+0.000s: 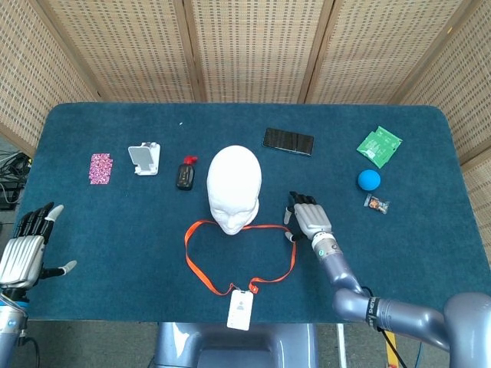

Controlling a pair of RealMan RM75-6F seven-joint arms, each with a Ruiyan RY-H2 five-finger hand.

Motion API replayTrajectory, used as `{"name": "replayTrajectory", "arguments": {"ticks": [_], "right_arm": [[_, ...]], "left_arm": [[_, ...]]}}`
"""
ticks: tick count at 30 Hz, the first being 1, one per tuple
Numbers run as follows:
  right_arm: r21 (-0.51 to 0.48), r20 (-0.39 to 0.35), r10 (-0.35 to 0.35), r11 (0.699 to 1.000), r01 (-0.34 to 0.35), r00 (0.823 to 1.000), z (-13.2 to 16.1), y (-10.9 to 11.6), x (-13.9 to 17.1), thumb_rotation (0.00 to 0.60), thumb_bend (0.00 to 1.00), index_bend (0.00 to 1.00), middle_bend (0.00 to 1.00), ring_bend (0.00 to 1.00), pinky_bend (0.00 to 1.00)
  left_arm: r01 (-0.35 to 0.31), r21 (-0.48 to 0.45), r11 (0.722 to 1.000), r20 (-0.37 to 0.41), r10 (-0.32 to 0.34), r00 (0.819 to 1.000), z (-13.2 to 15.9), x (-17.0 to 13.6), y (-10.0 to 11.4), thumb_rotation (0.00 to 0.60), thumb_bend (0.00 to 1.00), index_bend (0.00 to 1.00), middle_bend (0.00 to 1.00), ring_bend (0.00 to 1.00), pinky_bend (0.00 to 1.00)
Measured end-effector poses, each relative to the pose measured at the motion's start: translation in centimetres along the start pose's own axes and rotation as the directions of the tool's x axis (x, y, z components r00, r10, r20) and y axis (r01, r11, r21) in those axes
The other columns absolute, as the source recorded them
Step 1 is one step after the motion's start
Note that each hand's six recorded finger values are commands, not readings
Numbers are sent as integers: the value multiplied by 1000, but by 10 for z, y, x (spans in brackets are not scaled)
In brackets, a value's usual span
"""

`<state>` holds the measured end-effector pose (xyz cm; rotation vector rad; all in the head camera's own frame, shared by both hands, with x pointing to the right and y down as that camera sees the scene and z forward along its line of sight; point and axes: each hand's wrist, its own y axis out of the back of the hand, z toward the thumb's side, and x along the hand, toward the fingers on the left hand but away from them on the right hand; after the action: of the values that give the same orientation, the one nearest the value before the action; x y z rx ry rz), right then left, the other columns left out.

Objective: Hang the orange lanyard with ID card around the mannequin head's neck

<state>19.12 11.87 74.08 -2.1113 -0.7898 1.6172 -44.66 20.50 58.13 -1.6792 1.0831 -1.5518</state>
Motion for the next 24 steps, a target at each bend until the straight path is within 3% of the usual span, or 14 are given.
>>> {"name": "replayTrajectory", "arguments": {"ticks": [24], "right_arm": [[43,6,28,999,-28,1000,7,-11,-6,600,619,621,0,0,0]], "left_arm": [[5,7,1000,1,-5,1000,2,1,-3,600,0,0,0,0,0]]}}
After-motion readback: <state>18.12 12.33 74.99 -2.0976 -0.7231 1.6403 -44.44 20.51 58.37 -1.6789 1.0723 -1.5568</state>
